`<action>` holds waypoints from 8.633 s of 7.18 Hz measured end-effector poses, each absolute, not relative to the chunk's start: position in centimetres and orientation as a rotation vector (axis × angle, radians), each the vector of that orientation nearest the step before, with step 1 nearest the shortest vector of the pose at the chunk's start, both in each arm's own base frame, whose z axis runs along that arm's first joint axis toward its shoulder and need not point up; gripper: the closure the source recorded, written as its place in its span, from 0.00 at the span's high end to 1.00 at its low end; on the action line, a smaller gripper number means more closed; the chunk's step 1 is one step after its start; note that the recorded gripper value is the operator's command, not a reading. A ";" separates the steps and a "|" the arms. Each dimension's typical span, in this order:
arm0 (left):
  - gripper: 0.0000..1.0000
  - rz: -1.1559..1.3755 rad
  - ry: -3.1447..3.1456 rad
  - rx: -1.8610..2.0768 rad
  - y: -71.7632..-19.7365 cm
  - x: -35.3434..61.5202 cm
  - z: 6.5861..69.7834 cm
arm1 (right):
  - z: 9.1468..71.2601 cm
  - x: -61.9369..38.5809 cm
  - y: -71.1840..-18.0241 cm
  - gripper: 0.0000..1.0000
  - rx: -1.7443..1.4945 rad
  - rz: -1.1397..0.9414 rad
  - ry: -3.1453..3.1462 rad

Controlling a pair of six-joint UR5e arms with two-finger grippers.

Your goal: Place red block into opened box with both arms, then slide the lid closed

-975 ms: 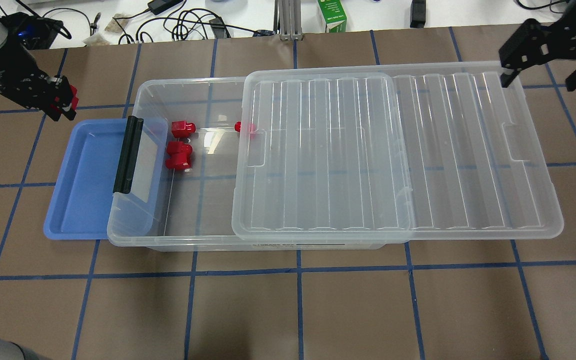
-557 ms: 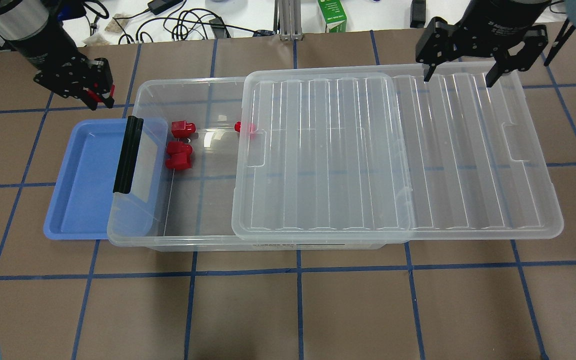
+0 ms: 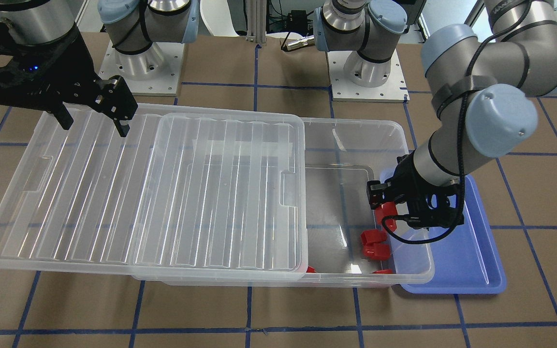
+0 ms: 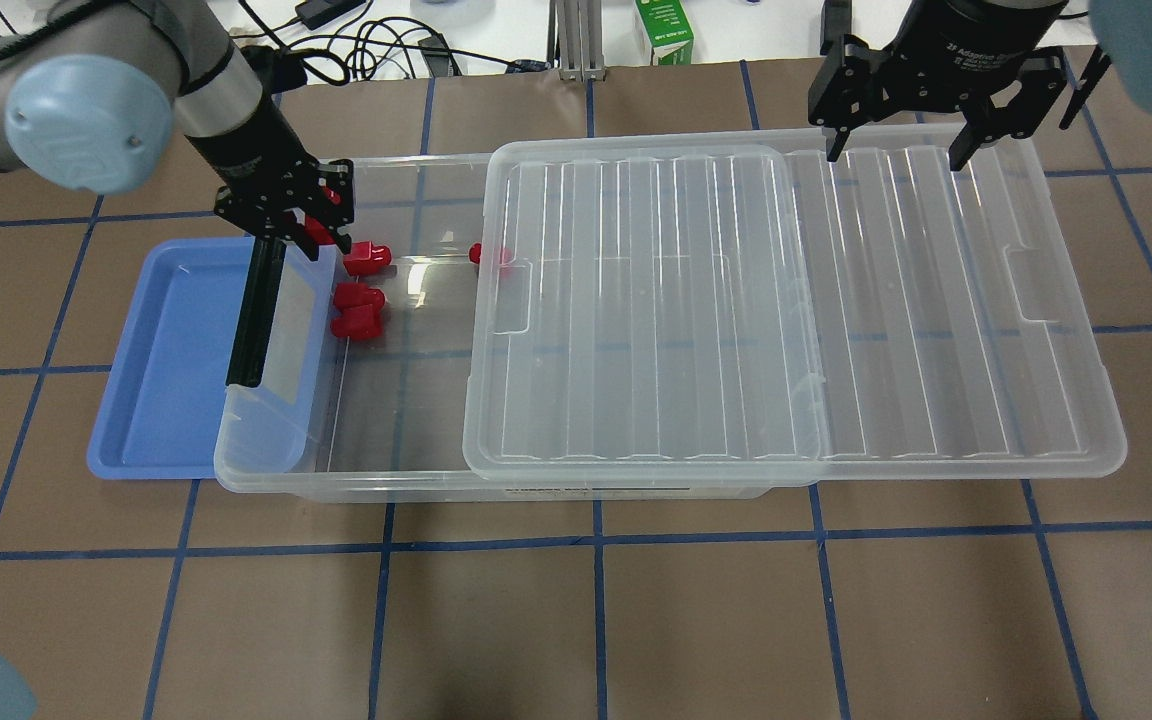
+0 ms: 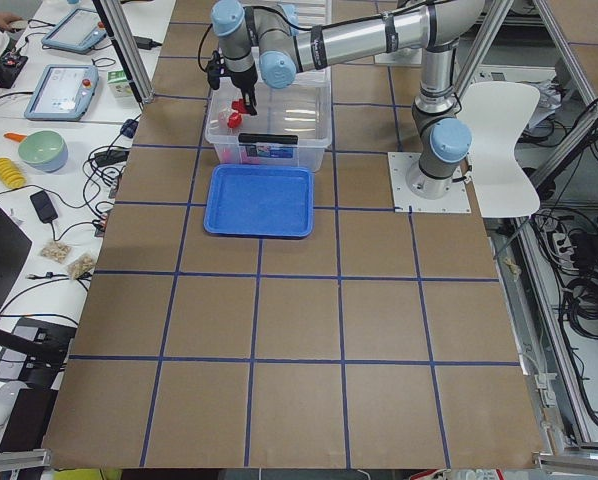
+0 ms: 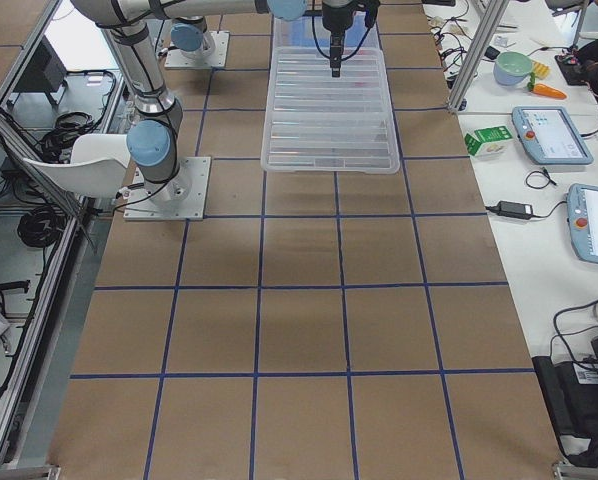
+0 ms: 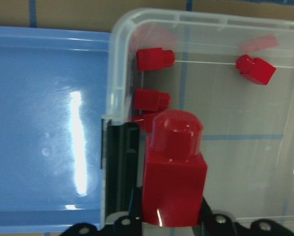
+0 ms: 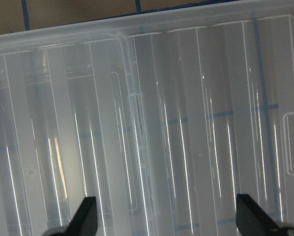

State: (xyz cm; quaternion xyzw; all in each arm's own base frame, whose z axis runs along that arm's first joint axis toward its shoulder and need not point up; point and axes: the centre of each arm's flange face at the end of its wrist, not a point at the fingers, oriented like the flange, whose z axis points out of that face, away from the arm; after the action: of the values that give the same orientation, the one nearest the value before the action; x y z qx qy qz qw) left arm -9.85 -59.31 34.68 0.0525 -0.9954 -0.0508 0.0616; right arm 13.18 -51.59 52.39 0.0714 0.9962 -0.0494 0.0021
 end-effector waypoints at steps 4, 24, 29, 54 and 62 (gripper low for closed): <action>0.00 -0.189 -3.007 0.132 -57.4 -11.5 26.5 | 52.6 13.2 -51.6 1.00 0.226 -0.160 3.127; 1.00 -0.309 -3.015 0.106 -59.1 -12.5 25.8 | 52.4 12.6 -51.7 1.00 0.173 -0.152 3.136; 1.00 -0.223 -3.110 0.089 -57.0 -11.5 43.0 | 53.7 1.6 -51.6 1.00 -0.016 -0.139 3.196; 1.00 -0.156 -3.133 0.045 -43.5 -12.2 48.6 | 34.7 -2.8 -51.1 1.00 0.065 -0.045 3.124; 1.00 -0.157 -3.127 0.045 -43.5 -12.3 48.5 | 35.2 7.8 -51.2 1.00 0.001 -0.112 3.127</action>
State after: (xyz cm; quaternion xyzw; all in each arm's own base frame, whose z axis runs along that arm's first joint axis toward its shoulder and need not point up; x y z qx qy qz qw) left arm -12.28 -43.51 48.51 0.0143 -0.9986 -0.0501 0.0050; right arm 7.83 -51.19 35.25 0.0002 0.9993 -0.0357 0.0063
